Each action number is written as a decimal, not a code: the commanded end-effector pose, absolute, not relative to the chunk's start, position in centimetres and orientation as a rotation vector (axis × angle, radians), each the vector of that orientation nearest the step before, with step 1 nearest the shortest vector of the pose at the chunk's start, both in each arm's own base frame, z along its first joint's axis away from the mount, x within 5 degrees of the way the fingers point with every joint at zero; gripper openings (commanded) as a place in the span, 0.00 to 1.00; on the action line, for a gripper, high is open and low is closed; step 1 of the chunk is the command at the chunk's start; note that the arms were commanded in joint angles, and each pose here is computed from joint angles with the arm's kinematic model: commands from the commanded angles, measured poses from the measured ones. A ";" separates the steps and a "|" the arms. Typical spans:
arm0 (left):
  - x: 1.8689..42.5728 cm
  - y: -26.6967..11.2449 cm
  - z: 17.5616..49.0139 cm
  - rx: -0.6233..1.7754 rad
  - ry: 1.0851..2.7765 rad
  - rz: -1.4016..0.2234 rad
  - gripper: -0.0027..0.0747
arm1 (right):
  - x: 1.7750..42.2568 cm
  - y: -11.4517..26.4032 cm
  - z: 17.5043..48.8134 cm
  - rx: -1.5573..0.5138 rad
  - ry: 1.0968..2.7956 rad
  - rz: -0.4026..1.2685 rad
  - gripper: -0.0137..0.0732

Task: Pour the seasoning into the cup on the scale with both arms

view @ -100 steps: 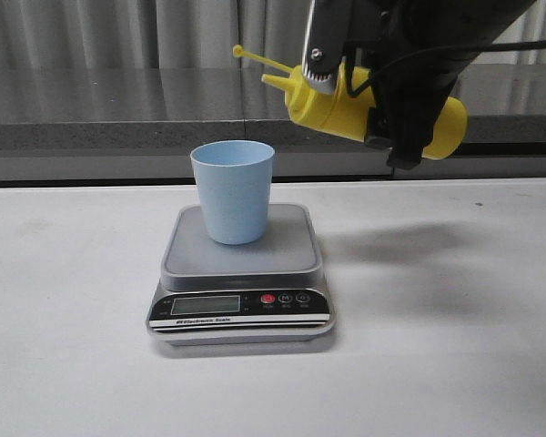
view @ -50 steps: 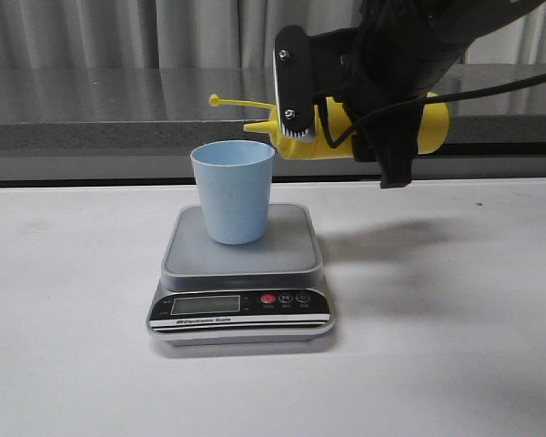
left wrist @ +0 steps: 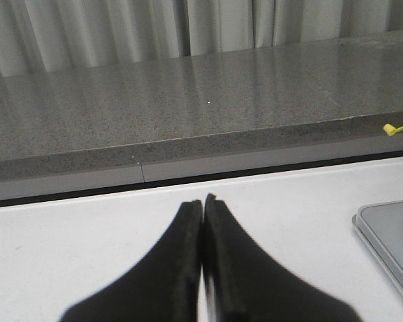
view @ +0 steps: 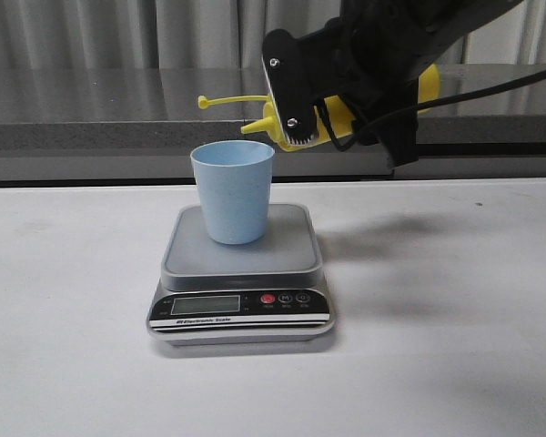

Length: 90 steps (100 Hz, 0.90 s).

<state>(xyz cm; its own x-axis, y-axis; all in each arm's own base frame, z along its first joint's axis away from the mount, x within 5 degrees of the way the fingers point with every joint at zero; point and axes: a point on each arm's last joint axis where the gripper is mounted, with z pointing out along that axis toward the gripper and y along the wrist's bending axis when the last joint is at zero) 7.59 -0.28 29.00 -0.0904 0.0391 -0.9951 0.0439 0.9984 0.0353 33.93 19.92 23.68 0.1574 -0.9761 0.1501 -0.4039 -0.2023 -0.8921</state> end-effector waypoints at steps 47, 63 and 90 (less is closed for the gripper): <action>7.6 -0.3 30.6 0.058 1.561 -0.017 0.01 | 34.0 19.5 27.1 -1.539 1.335 -1.067 0.41; 7.6 -0.3 30.6 0.058 1.561 -0.017 0.01 | 33.9 19.4 27.3 -1.442 1.404 -0.991 0.41; 7.6 -0.3 30.6 0.058 1.561 -0.017 0.01 | 33.2 18.8 29.6 -1.270 1.485 -0.707 0.41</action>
<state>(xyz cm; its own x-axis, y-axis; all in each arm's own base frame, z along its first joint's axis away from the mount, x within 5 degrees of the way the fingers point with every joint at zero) 7.59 -0.28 29.00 -0.0904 0.0391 -0.9951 0.0439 0.9984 0.0353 33.58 19.77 25.17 0.0623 -0.9799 -0.1895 -0.4282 0.1453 -0.8919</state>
